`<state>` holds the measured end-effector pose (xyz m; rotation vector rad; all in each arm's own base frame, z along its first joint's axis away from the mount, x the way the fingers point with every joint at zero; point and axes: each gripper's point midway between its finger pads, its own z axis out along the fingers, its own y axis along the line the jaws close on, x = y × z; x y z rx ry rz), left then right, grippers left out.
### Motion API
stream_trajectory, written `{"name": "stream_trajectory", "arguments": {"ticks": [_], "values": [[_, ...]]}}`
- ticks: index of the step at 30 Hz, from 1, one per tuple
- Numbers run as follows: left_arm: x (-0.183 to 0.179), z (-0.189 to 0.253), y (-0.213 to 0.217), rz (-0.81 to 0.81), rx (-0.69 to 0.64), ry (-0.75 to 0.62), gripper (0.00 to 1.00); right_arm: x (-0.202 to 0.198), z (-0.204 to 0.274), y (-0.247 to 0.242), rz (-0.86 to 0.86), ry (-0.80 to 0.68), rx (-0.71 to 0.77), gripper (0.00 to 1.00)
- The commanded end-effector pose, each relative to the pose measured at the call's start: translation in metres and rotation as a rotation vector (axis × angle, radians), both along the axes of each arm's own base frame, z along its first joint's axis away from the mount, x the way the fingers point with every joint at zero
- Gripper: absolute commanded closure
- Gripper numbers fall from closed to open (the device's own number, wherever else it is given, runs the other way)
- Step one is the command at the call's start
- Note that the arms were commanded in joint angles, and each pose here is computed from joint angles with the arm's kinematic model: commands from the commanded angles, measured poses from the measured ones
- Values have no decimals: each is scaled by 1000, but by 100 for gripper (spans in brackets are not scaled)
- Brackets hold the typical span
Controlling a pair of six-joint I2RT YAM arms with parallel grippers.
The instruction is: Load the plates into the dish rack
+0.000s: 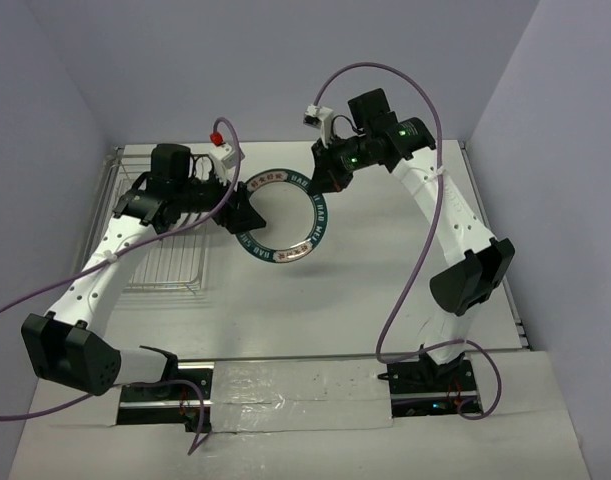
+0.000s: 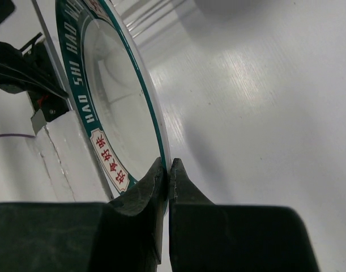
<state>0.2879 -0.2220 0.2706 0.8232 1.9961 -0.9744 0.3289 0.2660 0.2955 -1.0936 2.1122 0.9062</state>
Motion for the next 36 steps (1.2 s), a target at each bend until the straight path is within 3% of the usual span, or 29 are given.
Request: {"name": "stream_trajectory", "arguments": {"ticks": [1,2,5,6,8,9,11,12,13,15,16,19,23,27,32,36], "values": [[1,12,-3,-6,-29,-44,13,-12,49,14,25,-91,91,100],[2,12,-3,-2,-29,-44,15,-14,54,16,28,-102,95,100],[5,14,-3,12,-30,-55,37,-19,59,21,34,-121,97,100],[5,16,-4,29,-48,-32,56,-19,59,21,31,-125,96,100],[4,19,-2,40,-54,-39,81,-18,57,22,23,-123,90,100],[6,23,-1,57,-64,-41,100,-18,56,23,22,-118,88,100],[10,30,9,88,-85,-46,100,-15,53,23,6,-114,81,96],[12,34,14,107,-103,-35,100,-13,51,23,-2,-109,77,84],[20,42,30,146,-123,-48,100,-11,48,23,-11,-107,76,47],[37,57,65,258,-129,-65,100,-6,48,21,-50,-107,77,8],[42,62,78,301,-126,-76,100,-2,46,21,-63,-107,85,0],[66,84,140,534,-31,-173,100,6,39,16,-103,-81,95,0],[80,107,246,965,296,-343,100,17,27,17,-122,-43,104,0],[85,115,310,1151,552,-425,100,23,21,20,-125,-42,111,0],[103,94,354,1206,723,-419,100,30,3,20,-128,-6,97,0],[117,81,367,1215,781,-422,100,32,-7,15,-132,11,89,0]]}}
